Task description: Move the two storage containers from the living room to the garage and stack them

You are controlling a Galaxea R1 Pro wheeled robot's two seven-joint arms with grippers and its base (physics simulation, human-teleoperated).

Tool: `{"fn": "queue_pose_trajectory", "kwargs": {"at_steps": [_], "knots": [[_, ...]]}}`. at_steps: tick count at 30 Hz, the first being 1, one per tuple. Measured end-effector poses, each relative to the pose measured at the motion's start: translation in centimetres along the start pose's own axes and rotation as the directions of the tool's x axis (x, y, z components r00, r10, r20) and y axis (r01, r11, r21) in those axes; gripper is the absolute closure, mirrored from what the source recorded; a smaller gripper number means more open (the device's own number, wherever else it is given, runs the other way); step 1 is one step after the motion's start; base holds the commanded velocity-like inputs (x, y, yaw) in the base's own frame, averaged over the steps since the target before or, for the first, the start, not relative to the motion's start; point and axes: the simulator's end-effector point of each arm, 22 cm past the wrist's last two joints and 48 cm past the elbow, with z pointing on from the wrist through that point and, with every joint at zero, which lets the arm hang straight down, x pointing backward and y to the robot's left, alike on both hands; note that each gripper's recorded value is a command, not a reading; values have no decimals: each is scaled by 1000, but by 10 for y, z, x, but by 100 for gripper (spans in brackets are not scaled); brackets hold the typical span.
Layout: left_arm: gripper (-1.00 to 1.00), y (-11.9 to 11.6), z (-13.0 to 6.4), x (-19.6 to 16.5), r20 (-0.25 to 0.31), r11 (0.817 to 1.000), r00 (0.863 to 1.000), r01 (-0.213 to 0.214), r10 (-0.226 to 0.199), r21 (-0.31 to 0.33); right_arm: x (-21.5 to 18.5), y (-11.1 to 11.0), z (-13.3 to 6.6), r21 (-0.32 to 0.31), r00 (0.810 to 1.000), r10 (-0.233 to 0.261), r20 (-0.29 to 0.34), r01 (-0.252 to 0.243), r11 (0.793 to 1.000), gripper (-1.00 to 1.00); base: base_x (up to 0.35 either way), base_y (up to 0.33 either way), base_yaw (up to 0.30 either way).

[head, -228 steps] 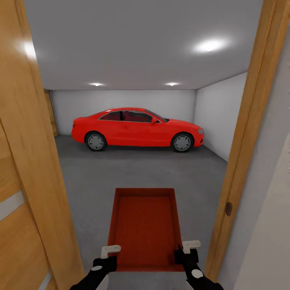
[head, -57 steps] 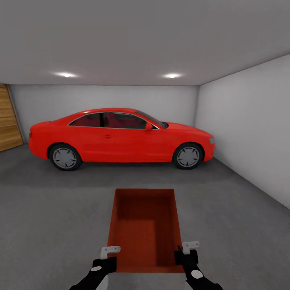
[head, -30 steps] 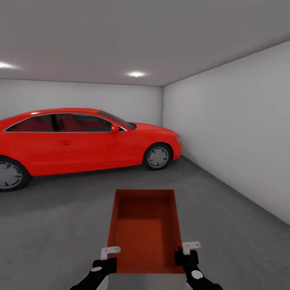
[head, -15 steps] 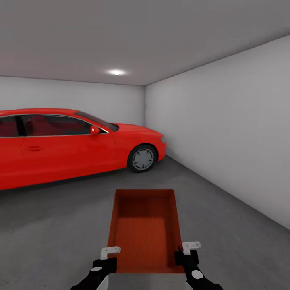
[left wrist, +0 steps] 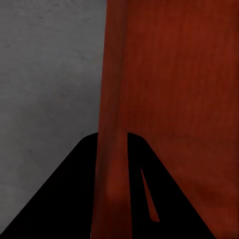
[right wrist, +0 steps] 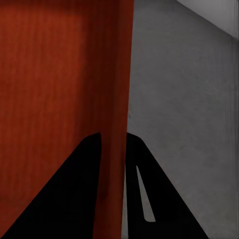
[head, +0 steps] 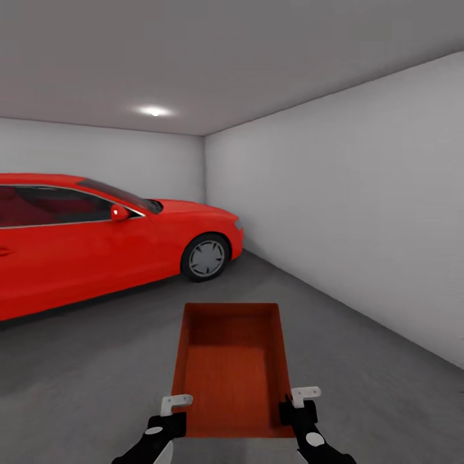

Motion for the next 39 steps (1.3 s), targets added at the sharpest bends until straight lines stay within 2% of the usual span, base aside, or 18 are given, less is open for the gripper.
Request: {"fn": "queue_pose_trajectory", "kwargs": {"at_steps": [39], "knots": [[100, 0, 0, 1, -3, 1000, 1000, 0, 0, -1, 1, 0, 0, 0, 1000, 0, -3, 0, 1000, 100, 291, 240, -283]]}}
